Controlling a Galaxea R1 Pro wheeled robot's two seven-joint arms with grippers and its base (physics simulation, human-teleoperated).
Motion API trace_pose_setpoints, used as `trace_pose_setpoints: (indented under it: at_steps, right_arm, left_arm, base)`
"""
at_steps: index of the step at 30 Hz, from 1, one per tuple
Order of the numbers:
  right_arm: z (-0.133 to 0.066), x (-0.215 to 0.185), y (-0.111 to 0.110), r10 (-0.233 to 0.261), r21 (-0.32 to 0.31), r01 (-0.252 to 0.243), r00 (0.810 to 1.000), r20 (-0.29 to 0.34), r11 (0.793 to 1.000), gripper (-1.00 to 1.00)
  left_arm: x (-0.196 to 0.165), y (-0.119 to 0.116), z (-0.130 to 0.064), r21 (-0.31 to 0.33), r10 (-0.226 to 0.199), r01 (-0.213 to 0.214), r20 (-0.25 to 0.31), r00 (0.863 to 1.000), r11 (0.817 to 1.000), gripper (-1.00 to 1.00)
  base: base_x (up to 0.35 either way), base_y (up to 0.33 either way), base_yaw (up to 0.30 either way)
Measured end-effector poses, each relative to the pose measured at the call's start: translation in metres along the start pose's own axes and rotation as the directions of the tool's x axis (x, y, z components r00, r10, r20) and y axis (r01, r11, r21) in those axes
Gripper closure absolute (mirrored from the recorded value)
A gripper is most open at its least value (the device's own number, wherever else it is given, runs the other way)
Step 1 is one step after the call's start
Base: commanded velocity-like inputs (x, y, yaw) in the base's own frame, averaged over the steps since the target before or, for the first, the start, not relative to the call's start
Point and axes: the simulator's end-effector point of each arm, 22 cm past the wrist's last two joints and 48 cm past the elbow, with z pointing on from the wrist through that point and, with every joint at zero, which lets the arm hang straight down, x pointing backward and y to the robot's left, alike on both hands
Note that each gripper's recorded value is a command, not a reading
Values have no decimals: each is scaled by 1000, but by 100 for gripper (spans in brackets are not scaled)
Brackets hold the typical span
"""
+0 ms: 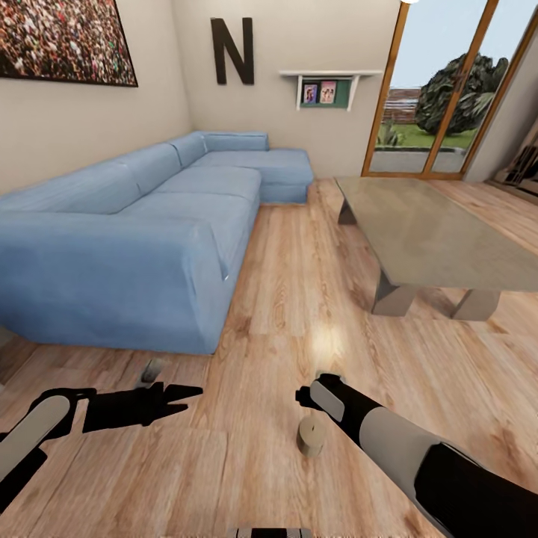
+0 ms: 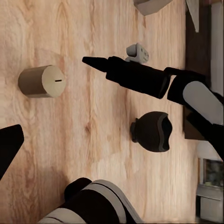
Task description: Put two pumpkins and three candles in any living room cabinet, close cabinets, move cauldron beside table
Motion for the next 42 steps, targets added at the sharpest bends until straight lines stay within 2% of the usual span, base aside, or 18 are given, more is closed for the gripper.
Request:
trace_pose_setpoints:
  at_steps: [4, 8, 32, 42]
  right_arm:
    - [2, 1, 2, 0, -8, 0, 1000, -2, 1000, -100]
    - [2, 1, 2, 1, -9, -1, 1000, -1, 1000, -100]
    - [47, 43, -2, -1, 4, 1, 995, -96, 1000, -100]
    - [65, 58, -8, -34, 22, 37, 992, -120, 999, -100]
  left_arm:
    - [0, -11, -5, 61, 0, 1, -6, 1000, 998, -100]
    - [0, -13, -7, 76, 2, -2, -6, 1000, 997, -100]
    - [16, 25, 20, 61, -76, 81, -73, 994, 995, -100]
    - [22, 42, 29, 49, -110, 115, -92, 990, 992, -100]
  base:
    - [0, 0, 0]
    - [0, 0, 0]
    - [0, 0, 0]
    - [0, 0, 0]
